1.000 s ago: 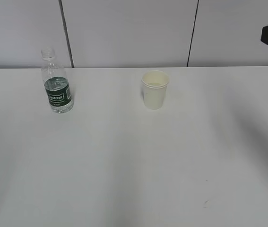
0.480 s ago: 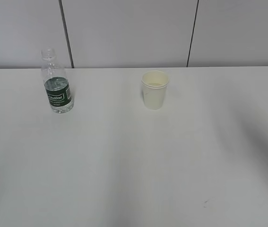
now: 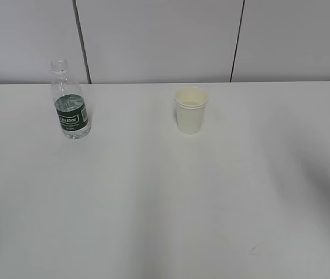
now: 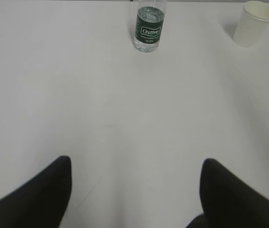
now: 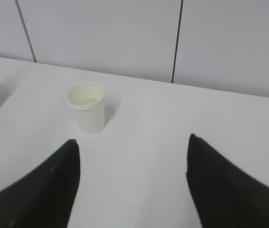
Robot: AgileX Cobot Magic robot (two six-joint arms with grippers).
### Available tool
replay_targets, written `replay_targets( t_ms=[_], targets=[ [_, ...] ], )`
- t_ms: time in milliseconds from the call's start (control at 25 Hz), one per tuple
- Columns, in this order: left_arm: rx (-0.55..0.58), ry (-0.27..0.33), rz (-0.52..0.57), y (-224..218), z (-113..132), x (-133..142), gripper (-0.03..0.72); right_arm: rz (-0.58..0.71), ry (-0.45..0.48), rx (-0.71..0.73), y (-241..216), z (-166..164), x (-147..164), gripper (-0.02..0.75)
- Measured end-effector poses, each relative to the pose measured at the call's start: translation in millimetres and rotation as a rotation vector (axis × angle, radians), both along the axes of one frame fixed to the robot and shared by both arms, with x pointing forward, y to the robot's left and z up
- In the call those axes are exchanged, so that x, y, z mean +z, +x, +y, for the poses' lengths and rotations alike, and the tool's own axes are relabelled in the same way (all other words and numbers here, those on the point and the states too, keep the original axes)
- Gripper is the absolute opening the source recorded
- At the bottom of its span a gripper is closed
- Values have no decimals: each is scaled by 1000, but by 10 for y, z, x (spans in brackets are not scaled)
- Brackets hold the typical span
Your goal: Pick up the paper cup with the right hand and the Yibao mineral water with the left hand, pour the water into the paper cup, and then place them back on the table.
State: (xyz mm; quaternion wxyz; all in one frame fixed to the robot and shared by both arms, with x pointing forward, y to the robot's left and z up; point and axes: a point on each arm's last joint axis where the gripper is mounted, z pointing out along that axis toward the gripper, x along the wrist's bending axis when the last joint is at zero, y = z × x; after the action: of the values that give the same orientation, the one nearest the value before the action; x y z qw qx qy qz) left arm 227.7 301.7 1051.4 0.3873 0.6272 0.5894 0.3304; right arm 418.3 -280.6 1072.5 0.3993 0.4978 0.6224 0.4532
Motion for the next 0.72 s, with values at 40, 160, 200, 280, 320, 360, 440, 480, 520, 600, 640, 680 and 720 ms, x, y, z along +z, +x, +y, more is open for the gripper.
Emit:
replay_targets(
  t_ms=[40,160,200,280,320,360,440,480,520,600,640,680,720],
  targets=[
    [0,1,-1,1,0,1,512,4,0,0,-14,-1,-20,551],
    [-1,0,-3,1,-1,2,512,8,0,0,-43,-2,-53,551],
    [-1,0,-4,2,-1,3,512,5,0,0,-52,-3,-50,551],
    [-1,0,-4,2,-1,3,512,2,2,-1,-59,-3,-43,551],
    [-1,-1,-5,1,-1,3,512,2,2,-1,-59,-3,-43,551],
    [-1,-1,-5,1,-1,3,511,2,2,-1,-59,-3,-43,551],
    [-1,-1,-5,1,-1,3,511,2,2,-1,-59,-3,-43,551],
    [-1,-1,-5,1,-1,3,511,2,2,-1,-59,-3,-43,551],
    [-1,-1,-5,1,-1,3,511,2,2,-1,-59,-3,-43,551],
    [-1,-1,-5,1,-1,3,511,2,2,-1,-59,-3,-43,551],
    [-1,-1,-5,1,-1,3,511,2,2,-1,-59,-3,-43,551],
    [-1,-1,-5,1,-1,3,511,2,2,0,-59,-2,-43,551],
    [-1,-1,-5,1,-1,3,511,2,2,0,-59,-2,-43,551]
  ],
)
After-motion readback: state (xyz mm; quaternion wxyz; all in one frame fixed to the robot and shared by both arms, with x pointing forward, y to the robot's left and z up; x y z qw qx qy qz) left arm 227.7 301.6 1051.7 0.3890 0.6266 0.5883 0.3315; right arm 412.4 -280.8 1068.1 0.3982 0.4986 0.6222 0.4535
